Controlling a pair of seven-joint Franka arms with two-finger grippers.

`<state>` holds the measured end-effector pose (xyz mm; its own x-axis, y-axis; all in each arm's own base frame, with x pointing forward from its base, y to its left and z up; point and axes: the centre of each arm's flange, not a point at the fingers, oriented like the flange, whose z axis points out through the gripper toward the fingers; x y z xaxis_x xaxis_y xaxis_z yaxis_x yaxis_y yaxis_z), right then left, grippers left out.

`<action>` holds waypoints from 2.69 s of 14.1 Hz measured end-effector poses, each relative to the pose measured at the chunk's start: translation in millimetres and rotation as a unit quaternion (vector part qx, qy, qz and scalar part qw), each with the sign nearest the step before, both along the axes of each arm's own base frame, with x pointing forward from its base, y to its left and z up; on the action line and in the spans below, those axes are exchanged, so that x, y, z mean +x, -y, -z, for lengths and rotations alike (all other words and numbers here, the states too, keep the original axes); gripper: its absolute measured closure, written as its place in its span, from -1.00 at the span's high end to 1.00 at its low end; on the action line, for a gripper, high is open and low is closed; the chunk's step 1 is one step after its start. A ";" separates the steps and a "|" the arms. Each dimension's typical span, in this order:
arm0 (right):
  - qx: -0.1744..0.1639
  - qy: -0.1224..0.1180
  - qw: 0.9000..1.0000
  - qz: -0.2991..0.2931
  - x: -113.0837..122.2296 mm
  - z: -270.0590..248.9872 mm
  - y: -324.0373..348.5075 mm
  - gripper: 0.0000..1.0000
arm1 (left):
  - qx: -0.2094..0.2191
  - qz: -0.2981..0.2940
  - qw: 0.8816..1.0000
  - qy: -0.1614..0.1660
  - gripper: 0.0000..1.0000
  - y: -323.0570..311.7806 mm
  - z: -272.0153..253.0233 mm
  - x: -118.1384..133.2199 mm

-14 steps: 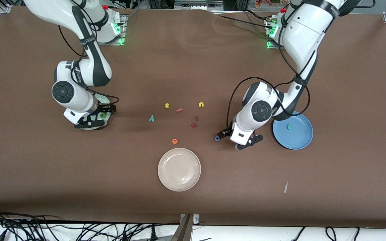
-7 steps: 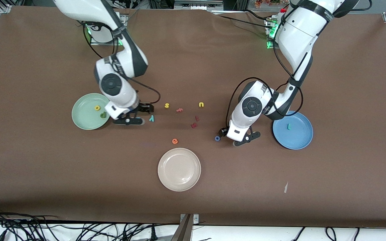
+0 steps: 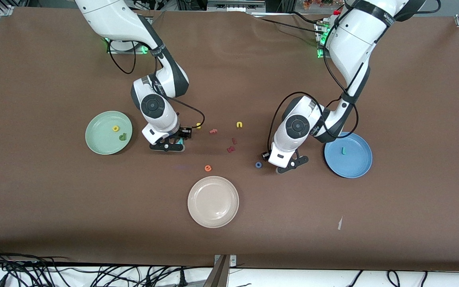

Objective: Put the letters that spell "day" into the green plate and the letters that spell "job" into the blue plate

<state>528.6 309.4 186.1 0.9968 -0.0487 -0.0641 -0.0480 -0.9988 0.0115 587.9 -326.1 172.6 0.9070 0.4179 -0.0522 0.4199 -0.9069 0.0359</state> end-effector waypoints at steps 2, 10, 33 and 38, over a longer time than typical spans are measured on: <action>0.000 0.003 1.000 0.002 1.6 2.0 2.0 0.24 | 0.008 0.011 1.000 0.005 -0.25 0.5 -0.1 -0.4; 0.007 0.023 1.000 0.006 6.7 10.6 2.9 0.00 | 0.033 0.046 0.998 0.004 -0.44 -4.5 -2.5 1.7; -0.049 -0.037 0.983 -0.174 0.4 -23.0 291.7 -0.51 | -0.026 0.338 0.941 -0.021 1.00 -154.6 -92.6 58.7; -0.050 -0.033 0.984 -0.170 -1.4 -23.3 296.8 0.32 | -0.023 0.247 0.968 -0.018 1.00 -50.3 -86.0 51.5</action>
